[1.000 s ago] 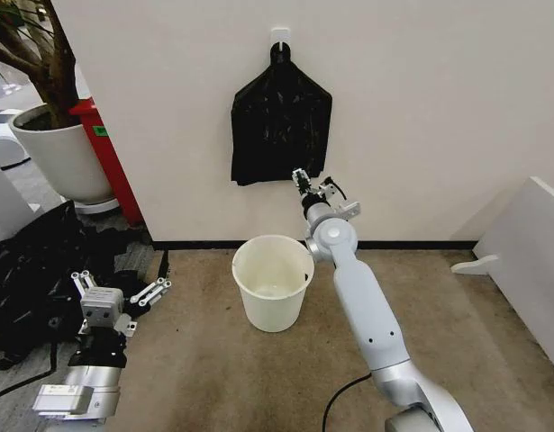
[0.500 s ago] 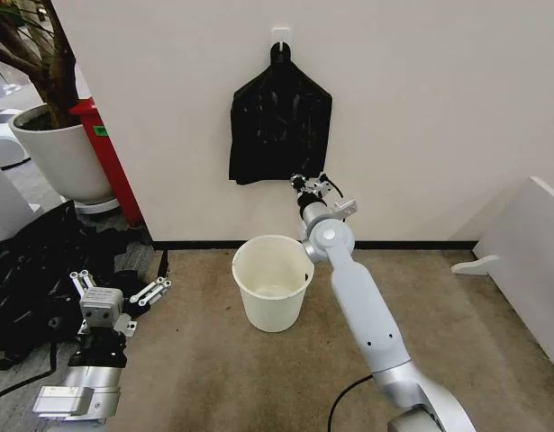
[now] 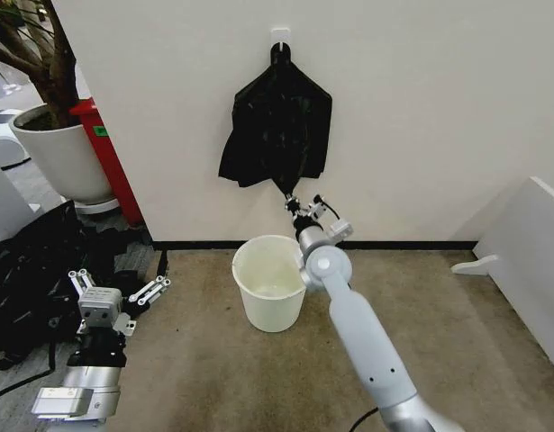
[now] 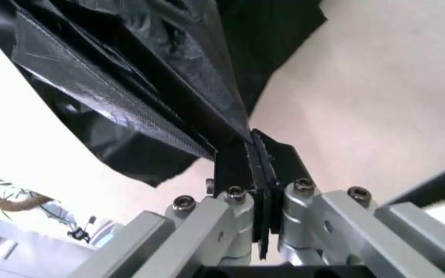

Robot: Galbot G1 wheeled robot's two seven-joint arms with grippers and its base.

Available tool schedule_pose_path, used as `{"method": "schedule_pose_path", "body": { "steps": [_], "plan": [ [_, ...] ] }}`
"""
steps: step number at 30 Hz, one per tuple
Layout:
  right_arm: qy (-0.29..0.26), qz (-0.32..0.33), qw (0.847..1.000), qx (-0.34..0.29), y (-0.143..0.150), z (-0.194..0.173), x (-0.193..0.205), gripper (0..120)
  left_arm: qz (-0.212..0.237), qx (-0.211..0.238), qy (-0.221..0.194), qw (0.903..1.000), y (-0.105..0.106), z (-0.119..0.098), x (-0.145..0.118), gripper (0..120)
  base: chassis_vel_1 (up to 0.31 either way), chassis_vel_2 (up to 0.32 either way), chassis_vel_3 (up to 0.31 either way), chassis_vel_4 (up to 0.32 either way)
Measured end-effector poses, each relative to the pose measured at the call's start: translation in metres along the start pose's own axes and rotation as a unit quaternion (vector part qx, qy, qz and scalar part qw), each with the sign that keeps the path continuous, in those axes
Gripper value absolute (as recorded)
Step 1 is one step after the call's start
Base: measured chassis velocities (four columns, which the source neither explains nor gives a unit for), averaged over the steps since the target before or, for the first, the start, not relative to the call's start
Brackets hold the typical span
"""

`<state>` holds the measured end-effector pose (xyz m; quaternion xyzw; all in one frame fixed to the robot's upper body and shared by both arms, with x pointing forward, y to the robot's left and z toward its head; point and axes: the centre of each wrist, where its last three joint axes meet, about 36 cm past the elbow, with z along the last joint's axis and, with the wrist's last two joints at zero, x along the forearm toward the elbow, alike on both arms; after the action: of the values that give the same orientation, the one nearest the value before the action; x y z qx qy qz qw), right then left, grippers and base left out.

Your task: Place the garbage bag over the trash bin.

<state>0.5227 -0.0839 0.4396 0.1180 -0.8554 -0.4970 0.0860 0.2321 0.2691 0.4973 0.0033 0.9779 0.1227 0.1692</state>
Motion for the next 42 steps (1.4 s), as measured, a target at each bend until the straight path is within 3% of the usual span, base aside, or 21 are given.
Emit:
{"method": "schedule_pose_path", "body": {
  "steps": [11,20,25,33,37,42],
  "plan": [
    [0.002,0.009,1.000,0.001,-0.008,0.014,0.023,0,0.001,0.001,-0.002,1.0000,0.000,0.001,-0.001,100,0.000,0.000,0.000,0.000],
    [-0.014,-0.038,0.999,0.011,0.037,-0.004,0.030,0,0.005,0.002,0.002,1.0000,0.001,0.005,-0.002,100,0.000,0.000,0.000,0.000],
    [-0.008,-0.049,0.999,0.018,0.042,-0.002,0.046,0,0.014,0.012,0.014,0.9997,0.003,0.013,-0.007,100,0.000,0.000,0.000,0.000],
    [0.000,-0.063,0.997,0.048,0.033,0.005,0.071,0,0.020,0.099,0.072,0.9923,0.006,0.015,-0.028,100,0.000,0.000,0.000,0.000],
    [0.008,-0.081,0.992,0.096,0.012,0.014,0.098,0,0.025,0.156,0.117,0.9804,0.016,0.006,-0.049,100,0.000,0.000,0.000,0.000],
    [0.013,-0.081,0.990,0.114,0.001,0.024,0.115,0,0.072,0.157,0.147,0.9739,0.022,0.000,-0.063,100,0.000,0.000,0.000,0.000]
  ]
}}
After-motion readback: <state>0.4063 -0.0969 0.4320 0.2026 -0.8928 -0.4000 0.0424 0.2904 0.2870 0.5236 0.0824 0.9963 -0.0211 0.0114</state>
